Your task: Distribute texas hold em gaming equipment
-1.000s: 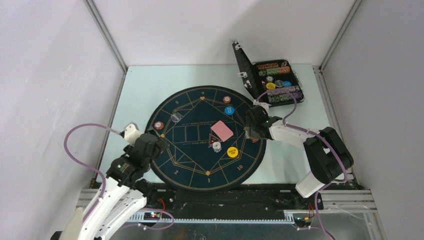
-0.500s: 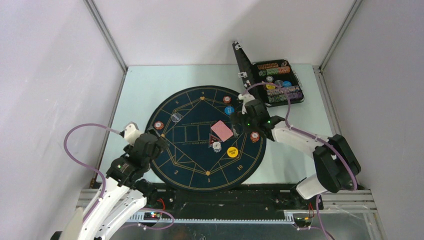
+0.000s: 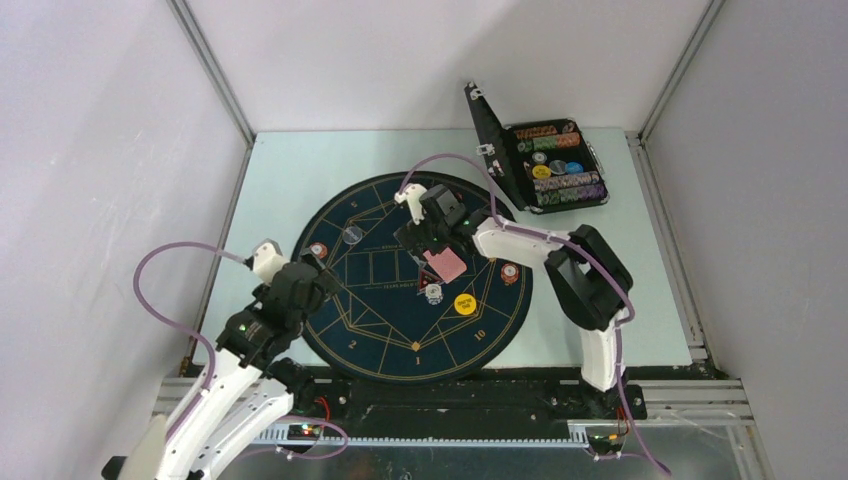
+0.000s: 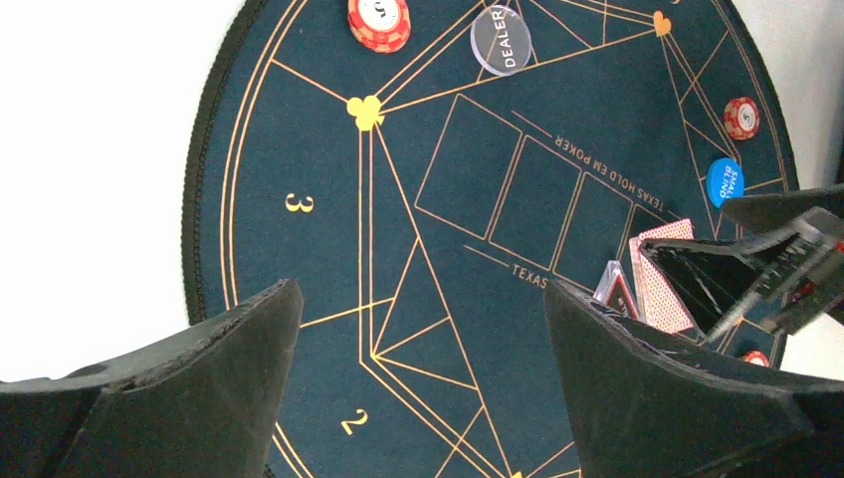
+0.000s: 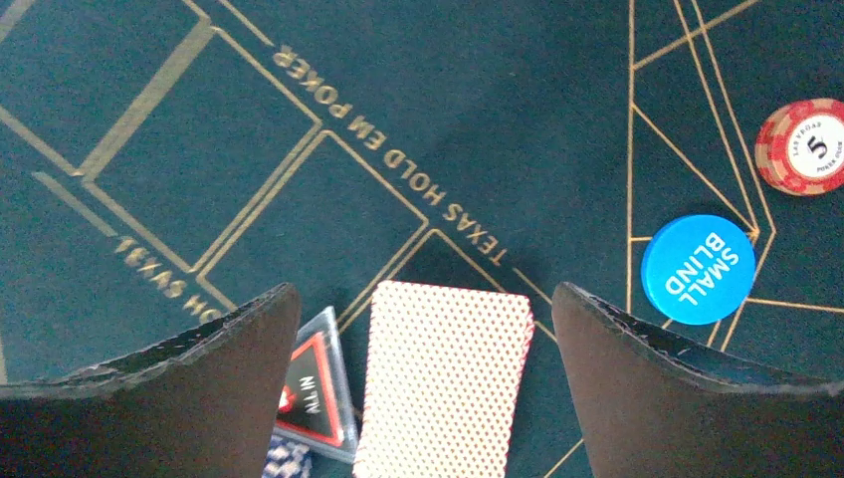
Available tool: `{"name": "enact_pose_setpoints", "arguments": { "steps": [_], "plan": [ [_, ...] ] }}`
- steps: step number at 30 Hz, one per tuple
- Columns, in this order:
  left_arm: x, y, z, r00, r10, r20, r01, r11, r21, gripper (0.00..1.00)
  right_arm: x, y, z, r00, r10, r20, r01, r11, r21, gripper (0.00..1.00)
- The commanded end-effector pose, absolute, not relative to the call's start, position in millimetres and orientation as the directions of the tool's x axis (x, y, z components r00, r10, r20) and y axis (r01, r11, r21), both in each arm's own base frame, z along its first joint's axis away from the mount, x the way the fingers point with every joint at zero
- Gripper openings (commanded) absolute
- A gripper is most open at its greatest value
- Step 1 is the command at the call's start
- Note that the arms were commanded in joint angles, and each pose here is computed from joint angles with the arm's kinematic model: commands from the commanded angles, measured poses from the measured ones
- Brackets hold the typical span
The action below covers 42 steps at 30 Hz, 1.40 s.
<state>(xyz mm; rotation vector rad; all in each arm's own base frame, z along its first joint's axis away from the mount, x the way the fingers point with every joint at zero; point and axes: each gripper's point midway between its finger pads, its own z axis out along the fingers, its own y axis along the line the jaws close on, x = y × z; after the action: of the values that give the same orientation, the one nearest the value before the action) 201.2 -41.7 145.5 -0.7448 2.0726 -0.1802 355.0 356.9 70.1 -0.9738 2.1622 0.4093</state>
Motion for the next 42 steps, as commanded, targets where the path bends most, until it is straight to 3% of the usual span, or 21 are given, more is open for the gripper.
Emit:
{"name": "enact_pose_setpoints", "arguments": {
  "steps": [1,15,42],
  "plan": [
    [208.5,-46.9,146.7,-0.415,-0.56,-0.717,-0.415,0.818,-0.398,0.98,381.6,352.6,71.3,-0.458,-0.537,-0.709,-0.706,0.704,-0.077,1.0],
    [213.4,-46.6,140.8,-0.428,-0.536,-0.728,-0.423,0.83,-0.363,0.98,371.5,334.7,24.4,-0.58,-0.565,-0.587,-0.695,0.719,-0.006,0.94],
    [209.6,-42.6,139.2,-0.427,-0.535,-0.729,-0.434,0.828,-0.354,0.98,321.2,289.3,-4.1,-0.715,-0.556,-0.424,-0.626,0.779,0.033,0.85]
  ]
}}
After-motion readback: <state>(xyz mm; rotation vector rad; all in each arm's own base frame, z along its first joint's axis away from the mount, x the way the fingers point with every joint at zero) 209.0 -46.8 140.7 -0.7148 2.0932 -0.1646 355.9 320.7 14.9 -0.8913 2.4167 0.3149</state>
